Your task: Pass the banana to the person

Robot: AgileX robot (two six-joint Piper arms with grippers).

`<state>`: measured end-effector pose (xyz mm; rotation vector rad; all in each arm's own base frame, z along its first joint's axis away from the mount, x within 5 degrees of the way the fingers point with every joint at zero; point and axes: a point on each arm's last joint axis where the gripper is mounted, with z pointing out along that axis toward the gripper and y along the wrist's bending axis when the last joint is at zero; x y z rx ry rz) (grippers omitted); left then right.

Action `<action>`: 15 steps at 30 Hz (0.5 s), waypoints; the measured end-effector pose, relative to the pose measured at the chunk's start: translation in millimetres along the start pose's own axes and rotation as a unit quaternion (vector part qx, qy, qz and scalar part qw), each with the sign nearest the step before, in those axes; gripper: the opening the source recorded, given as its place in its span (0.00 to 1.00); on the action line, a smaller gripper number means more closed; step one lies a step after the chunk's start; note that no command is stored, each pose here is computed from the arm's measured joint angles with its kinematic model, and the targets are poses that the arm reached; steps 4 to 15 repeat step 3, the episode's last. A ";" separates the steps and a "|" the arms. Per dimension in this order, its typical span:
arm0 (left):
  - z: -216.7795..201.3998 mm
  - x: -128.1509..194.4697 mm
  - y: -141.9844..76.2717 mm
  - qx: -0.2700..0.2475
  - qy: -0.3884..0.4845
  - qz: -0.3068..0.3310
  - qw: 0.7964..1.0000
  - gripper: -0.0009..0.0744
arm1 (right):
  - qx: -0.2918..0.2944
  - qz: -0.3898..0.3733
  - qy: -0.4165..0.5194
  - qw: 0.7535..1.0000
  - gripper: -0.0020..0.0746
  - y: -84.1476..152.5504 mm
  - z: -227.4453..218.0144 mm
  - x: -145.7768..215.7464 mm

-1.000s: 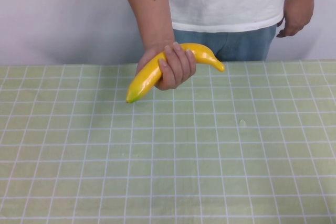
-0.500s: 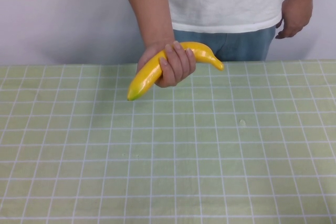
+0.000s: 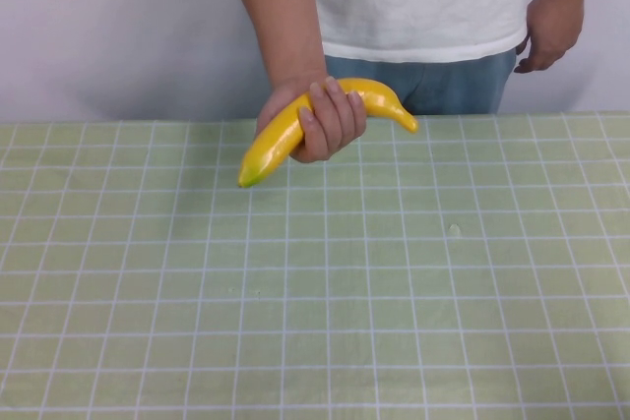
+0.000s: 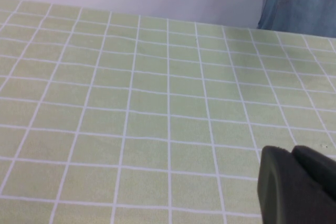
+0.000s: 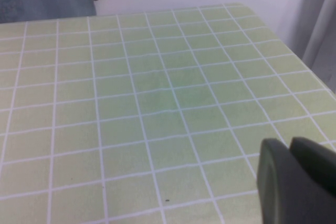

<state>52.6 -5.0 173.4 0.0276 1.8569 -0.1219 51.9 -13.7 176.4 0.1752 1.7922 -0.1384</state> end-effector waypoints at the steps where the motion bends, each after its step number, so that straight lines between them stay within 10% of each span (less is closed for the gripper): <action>1: 0.0 0.0 0.0 0.000 0.000 0.000 1.000 0.02 | 0.000 0.000 0.000 1.000 0.01 0.0 0.0 0.0; 15: 0.0 0.0 0.0 0.000 0.000 0.000 1.000 0.02 | 0.000 0.000 0.000 1.000 0.01 0.0 0.0 0.0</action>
